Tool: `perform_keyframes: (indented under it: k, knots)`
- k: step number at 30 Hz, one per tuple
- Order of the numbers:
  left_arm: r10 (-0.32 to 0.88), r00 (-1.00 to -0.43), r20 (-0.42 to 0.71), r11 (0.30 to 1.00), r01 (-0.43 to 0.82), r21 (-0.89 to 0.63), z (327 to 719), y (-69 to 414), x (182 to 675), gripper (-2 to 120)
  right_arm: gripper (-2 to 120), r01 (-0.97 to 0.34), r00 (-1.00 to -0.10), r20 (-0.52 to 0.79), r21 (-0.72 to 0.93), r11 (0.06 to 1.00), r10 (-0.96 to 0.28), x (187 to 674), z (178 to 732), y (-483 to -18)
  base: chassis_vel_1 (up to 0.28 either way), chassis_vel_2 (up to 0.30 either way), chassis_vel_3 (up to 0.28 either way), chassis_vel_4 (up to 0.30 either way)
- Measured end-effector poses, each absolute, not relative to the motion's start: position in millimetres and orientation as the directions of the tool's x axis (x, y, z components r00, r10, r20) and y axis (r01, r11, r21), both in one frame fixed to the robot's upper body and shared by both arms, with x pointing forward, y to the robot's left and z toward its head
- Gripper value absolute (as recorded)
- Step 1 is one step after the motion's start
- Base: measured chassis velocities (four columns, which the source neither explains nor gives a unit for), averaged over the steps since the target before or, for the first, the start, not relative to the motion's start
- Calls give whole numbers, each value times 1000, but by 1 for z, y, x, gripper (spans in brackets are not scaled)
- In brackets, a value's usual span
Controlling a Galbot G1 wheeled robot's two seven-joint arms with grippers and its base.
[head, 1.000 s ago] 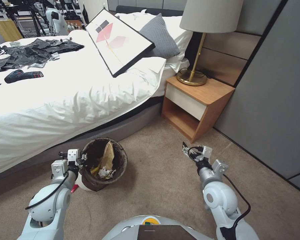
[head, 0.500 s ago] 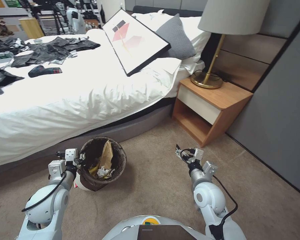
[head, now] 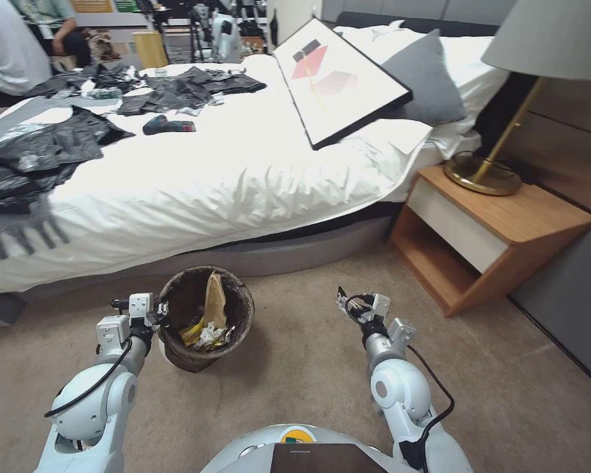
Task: Pick up the trash bin, then pick up the garbage from the floor and place it into the trash bin.
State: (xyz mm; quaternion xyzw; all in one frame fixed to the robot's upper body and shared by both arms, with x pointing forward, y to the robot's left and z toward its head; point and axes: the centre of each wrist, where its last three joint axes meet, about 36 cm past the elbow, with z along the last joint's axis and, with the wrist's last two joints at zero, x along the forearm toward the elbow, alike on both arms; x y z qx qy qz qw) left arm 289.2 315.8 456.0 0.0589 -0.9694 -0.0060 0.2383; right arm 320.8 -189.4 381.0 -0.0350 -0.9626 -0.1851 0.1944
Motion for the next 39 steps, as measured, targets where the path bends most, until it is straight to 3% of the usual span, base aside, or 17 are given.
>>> perform_keyframes:
  k: [20,39]
  knots:
    - [-118,-877,466,993,-112,40,454,316,290,7,100,129,-917,399,335,933,-16,321,374,-185,98,94,103,103]
    - [-77,-918,388,997,-66,42,505,300,278,7,100,135,-910,413,327,935,-13,322,366,-185,109,91,95,93]
